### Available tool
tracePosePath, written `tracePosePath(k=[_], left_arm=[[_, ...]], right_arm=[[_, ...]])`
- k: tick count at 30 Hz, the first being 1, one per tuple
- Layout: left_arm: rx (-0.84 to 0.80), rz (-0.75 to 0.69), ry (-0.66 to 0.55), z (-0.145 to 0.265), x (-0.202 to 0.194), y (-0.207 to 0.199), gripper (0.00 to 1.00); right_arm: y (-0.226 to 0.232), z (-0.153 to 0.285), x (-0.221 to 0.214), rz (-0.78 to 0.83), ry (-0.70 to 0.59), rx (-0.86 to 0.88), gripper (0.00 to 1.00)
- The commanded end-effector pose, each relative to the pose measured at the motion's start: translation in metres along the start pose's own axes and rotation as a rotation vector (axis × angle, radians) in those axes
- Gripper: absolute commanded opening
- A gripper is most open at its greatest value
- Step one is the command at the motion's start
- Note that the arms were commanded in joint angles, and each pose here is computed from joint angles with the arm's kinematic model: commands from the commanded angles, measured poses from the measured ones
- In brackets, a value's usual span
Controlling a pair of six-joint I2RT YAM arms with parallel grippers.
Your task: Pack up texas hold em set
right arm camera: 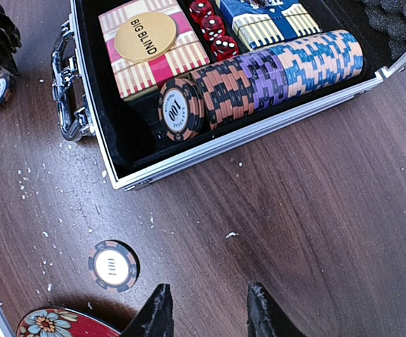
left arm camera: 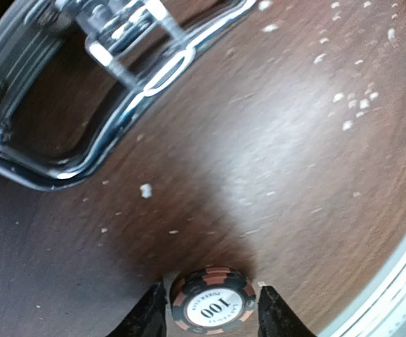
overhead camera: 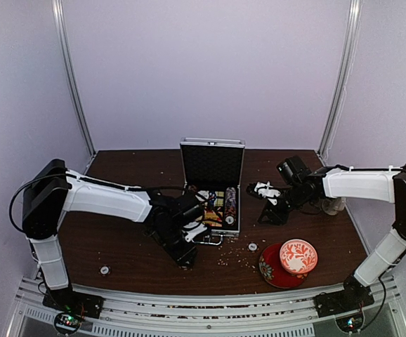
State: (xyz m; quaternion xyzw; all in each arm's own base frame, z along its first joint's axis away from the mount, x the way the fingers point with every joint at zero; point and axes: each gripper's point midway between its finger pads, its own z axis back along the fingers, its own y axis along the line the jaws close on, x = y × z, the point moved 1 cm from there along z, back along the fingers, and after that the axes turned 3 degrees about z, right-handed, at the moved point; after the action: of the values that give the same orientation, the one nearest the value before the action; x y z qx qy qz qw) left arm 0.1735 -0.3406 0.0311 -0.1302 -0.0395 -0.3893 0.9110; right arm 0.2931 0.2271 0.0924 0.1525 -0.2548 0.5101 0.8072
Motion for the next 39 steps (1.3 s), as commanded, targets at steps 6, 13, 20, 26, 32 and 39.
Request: tracePosePath(k=[6, 13, 20, 26, 32, 39], left_arm=[[0.126, -0.019, -0.123, 0.052, 0.021, 0.023, 0.59], [0.281, 0.179, -0.254, 0.106, 0.007, 0.128, 0.60], [0.402, 0.288, -0.462, 0.157, 0.034, 0.203, 0.62], [0.445, 0.262, -0.539, 0.163, 0.048, 0.220, 0.62], [0.460, 0.272, -0.547, 0.165, 0.027, 0.229, 0.62], [0.468, 0.267, -0.549, 0.170, 0.024, 0.230, 0.61]], right_arm=[[0.015, 0.021, 0.033, 0.032, -0.085, 0.079, 0.40], [0.063, 0.023, 0.058, 0.265, 0.000, 0.101, 0.43], [0.129, -0.003, 0.076, 0.535, 0.093, 0.132, 0.57], [0.169, -0.038, 0.093, 0.624, 0.150, 0.199, 0.55], [0.194, -0.075, 0.096, 0.665, 0.224, 0.236, 0.50], [0.207, -0.110, 0.103, 0.648, 0.311, 0.238, 0.50]])
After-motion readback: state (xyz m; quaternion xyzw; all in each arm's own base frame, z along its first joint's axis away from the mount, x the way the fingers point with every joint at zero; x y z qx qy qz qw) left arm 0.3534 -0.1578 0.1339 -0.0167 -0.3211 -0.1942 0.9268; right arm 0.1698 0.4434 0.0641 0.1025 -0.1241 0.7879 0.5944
